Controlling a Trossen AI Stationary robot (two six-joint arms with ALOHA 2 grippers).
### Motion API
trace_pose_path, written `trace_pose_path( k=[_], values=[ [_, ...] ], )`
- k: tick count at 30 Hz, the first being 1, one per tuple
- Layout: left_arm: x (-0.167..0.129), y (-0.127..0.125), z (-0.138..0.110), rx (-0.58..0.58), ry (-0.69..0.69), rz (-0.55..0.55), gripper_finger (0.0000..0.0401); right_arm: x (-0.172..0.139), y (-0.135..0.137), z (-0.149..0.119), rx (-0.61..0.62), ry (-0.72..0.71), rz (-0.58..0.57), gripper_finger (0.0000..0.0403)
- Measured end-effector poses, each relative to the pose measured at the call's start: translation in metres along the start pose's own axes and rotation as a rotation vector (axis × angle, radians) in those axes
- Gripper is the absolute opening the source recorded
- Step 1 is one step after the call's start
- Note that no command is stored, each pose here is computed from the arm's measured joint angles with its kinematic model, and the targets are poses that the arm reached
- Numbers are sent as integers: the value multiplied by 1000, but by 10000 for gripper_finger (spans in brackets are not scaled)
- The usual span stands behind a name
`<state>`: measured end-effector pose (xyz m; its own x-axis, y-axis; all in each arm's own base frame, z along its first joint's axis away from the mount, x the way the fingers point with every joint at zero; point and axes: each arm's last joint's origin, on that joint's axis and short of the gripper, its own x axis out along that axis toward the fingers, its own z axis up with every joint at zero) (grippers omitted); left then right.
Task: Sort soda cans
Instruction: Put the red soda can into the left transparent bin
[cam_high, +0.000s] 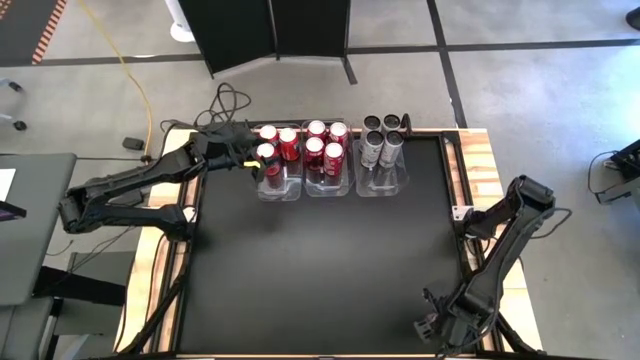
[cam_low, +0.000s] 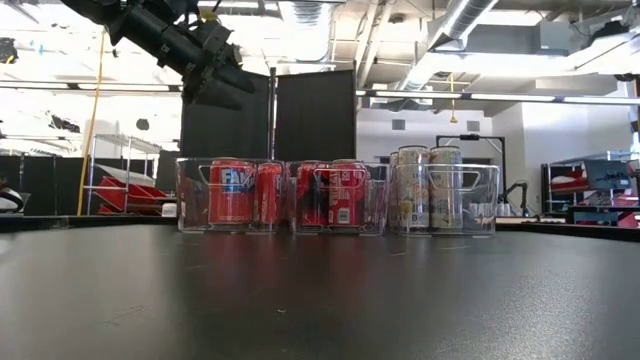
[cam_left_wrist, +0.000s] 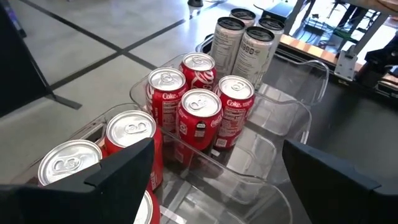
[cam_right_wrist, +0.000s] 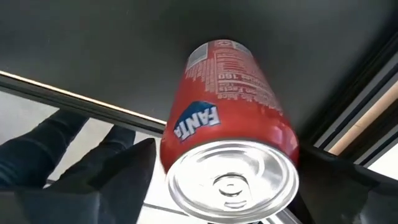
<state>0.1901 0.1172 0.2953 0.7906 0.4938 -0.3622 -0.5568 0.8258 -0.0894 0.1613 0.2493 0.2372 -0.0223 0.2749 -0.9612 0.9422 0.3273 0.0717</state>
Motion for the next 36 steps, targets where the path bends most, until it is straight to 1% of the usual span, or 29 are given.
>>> trace_pose_path(
  k=[5, 7, 11, 15, 19, 22, 26, 30, 32, 36],
  values=[
    [0, 2, 0, -48, -5, 57, 350, -2, -2, 2, 4, -22, -12, 297],
    [-2, 2, 1, -54, -13, 70, 350, -2, -3, 3, 0, -31, -22, 279],
    [-8, 2, 8, -34, -41, 99, 350, -5, -2, 11, -34, -49, -39, 274],
    [-15, 2, 21, -6, -34, 120, 348, -19, 3, 32, -81, -100, -87, 276],
    [-21, 1, 32, 34, -6, 124, 337, -46, 13, 60, -194, -136, -131, 276],
    [-25, 0, 37, 45, 8, 132, 331, -67, 24, 87, -305, -179, -133, 276],
    [-30, 0, 42, 52, 26, 136, 328, -98, 41, 128, -462, -269, -68, 276],
    [-31, 0, 45, 29, 20, 154, 328, -131, 50, 172, -579, -356, -19, 276],
    [-33, 0, 46, 24, 25, 155, 328, -147, 52, 195, -616, -397, 22, 276],
    [-36, 0, 43, -4, 92, 162, 327, -176, 53, 236, -638, -512, 121, 276]
  ],
)
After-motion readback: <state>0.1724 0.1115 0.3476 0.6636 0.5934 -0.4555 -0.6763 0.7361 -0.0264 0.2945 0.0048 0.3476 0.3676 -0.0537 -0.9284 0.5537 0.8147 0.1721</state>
